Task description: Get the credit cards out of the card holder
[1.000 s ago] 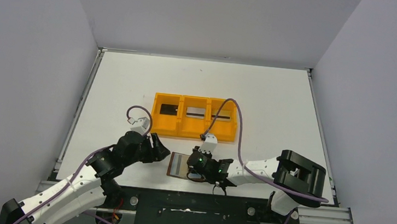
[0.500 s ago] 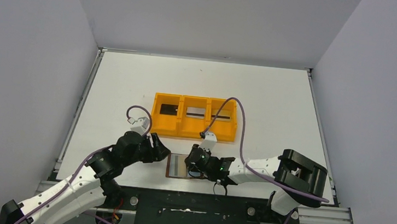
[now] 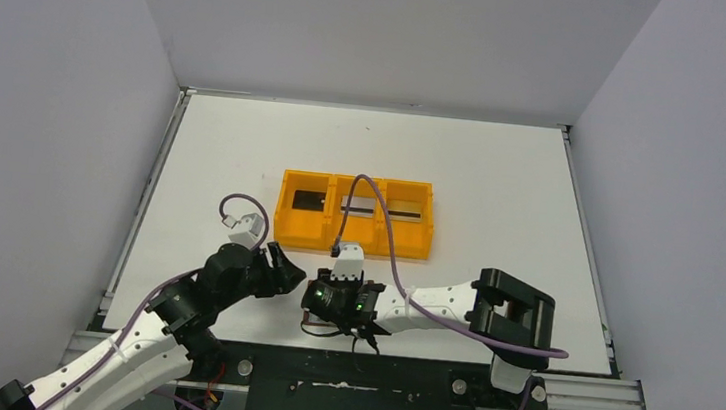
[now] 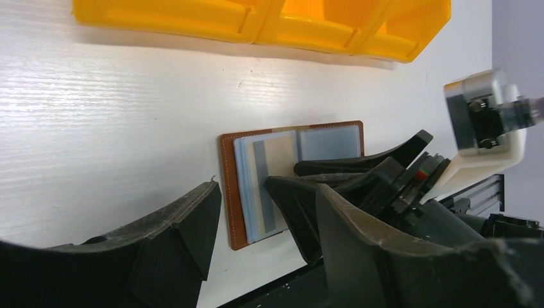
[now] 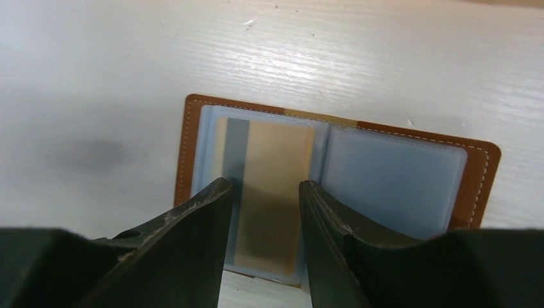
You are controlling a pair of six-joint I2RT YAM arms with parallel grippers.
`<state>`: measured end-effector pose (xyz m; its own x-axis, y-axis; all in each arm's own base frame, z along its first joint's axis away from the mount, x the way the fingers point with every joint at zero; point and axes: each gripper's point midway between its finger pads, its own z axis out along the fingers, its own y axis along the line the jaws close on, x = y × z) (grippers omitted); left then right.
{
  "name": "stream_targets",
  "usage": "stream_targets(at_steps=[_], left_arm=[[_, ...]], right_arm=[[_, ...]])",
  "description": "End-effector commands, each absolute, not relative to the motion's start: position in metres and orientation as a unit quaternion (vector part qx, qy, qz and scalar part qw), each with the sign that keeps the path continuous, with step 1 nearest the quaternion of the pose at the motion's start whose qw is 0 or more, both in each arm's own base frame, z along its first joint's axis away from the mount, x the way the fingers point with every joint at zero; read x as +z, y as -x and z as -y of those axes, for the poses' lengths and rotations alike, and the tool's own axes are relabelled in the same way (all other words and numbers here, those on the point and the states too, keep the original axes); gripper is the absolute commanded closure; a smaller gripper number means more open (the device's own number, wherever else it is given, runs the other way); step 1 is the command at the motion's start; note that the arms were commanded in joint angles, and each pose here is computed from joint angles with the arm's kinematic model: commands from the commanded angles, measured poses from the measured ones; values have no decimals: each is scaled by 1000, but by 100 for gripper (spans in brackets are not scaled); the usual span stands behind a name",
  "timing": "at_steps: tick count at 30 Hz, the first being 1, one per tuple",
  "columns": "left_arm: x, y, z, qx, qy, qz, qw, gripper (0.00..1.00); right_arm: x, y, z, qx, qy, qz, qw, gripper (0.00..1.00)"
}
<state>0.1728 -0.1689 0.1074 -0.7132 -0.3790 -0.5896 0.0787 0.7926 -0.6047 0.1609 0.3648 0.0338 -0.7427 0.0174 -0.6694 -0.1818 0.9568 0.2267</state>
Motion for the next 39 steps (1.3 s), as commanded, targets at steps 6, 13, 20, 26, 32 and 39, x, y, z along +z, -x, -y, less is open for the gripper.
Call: stream_targets(at_steps=[6, 13, 20, 26, 32, 39], left_arm=[[143, -182, 165, -325, 106, -846, 409, 45], [142, -181, 166, -327, 107, -847, 406, 45], [140, -182, 167, -327, 105, -849, 402, 45], [138, -181, 170, -331, 102, -850, 398, 45], [134, -178, 181, -348, 86, -852, 381, 44], [132, -176, 193, -371, 73, -850, 368, 44]], right_arm=[[24, -166, -352, 70, 45, -924, 372, 57], [2, -163, -343, 34, 45, -932, 357, 73], [2, -164, -344, 49, 44, -931, 358, 95], [11, -168, -353, 118, 31, -927, 356, 100], [36, -173, -365, 250, 0, -900, 357, 100], [62, -177, -364, 336, -25, -868, 365, 100]])
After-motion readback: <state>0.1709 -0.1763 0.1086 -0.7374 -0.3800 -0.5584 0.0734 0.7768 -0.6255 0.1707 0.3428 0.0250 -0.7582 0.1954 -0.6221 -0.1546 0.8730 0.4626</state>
